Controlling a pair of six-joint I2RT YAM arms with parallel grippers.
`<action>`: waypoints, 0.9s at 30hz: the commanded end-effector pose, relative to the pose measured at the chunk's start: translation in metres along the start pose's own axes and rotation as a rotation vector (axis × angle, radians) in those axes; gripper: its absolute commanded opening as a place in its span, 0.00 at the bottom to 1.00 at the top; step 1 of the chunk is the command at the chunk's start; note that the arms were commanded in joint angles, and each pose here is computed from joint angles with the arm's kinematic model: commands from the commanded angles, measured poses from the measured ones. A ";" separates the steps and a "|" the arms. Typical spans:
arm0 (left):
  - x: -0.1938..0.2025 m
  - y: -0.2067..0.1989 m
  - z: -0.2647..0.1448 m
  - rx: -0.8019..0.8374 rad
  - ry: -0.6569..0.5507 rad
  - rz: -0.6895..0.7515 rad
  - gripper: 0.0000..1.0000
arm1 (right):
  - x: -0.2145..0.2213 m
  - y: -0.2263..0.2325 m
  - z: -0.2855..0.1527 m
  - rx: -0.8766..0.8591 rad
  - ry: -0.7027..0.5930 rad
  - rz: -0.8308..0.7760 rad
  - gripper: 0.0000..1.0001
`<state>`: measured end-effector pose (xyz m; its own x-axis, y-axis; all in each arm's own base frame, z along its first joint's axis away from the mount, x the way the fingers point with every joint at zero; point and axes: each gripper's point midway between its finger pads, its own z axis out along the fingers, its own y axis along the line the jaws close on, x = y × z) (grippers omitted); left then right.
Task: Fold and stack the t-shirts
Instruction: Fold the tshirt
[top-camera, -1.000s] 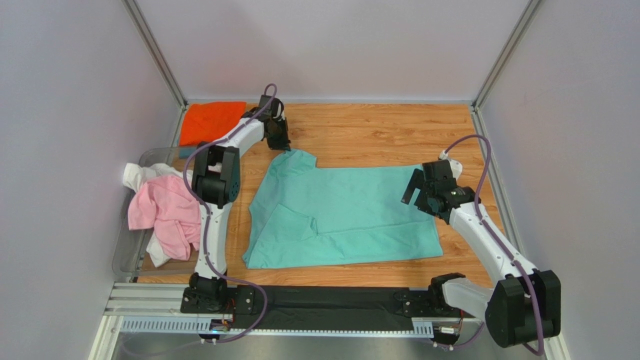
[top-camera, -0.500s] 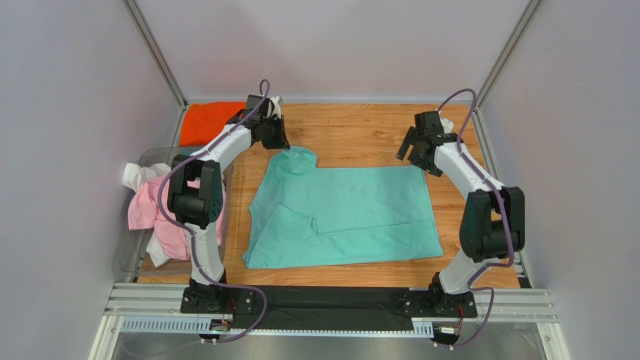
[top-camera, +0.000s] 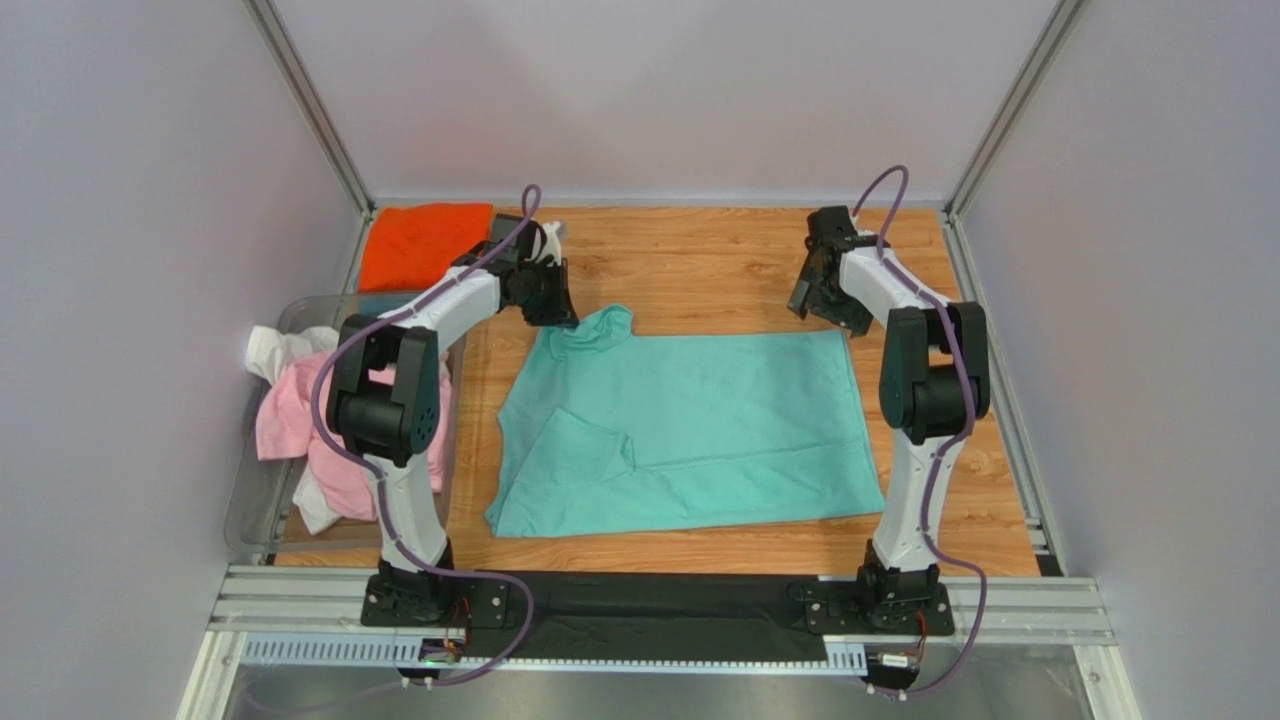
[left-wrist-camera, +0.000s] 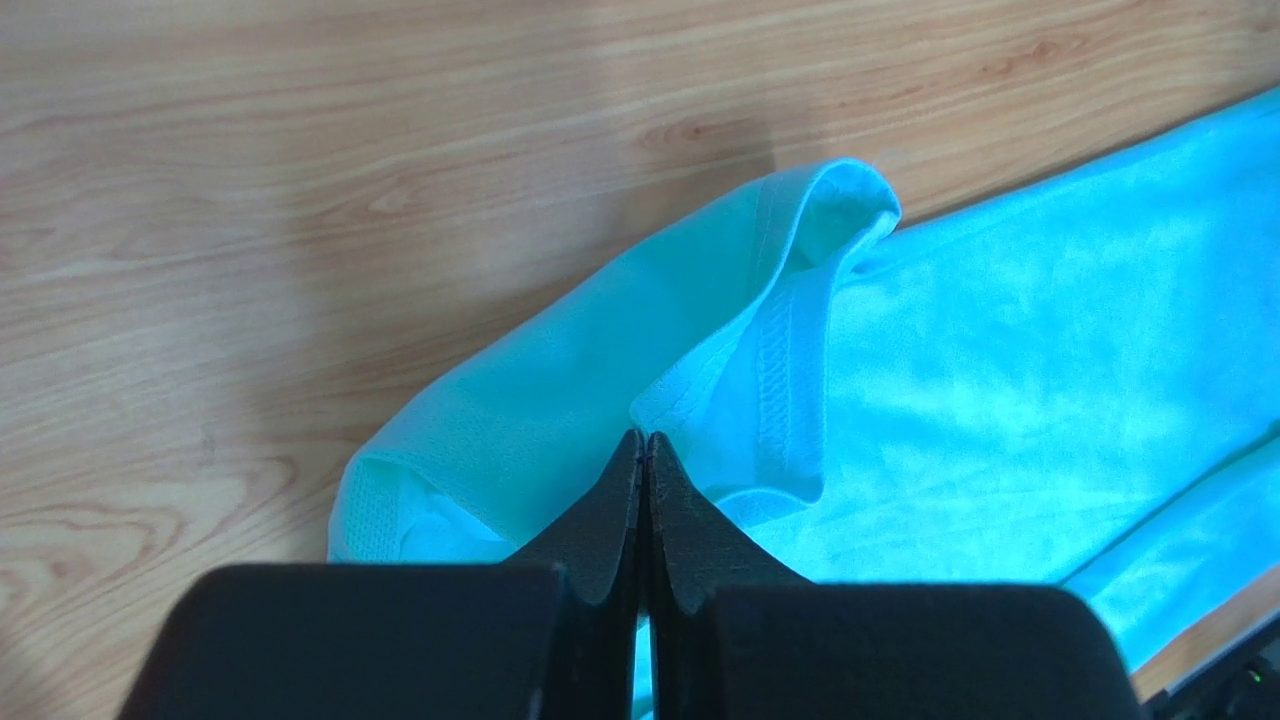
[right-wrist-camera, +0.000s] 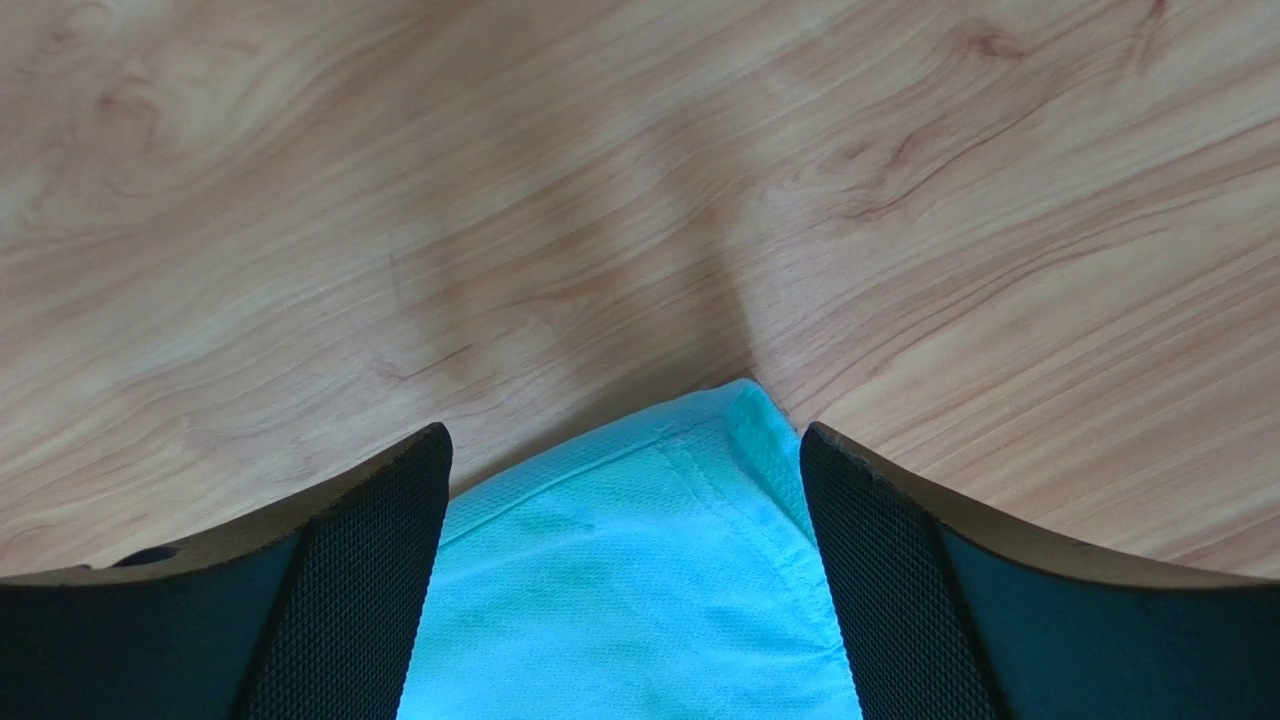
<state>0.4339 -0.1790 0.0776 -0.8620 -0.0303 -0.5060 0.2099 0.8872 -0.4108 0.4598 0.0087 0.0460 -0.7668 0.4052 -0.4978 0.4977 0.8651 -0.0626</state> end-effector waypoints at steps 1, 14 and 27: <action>-0.015 -0.020 -0.021 0.062 -0.071 0.039 0.00 | -0.003 -0.010 0.002 0.054 -0.007 -0.013 0.86; -0.005 -0.026 -0.051 0.061 -0.111 0.032 0.00 | 0.013 -0.015 0.004 0.057 0.024 -0.007 0.41; 0.013 -0.035 -0.065 0.087 -0.114 0.036 0.00 | 0.006 -0.016 -0.009 0.021 -0.014 -0.023 0.06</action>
<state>0.3869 -0.1736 0.1058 -0.8393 -0.0441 -0.5418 0.2355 0.8688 -0.4356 0.4346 0.0030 0.0248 -0.8056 0.3948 -0.4416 0.4910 0.8622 -0.1248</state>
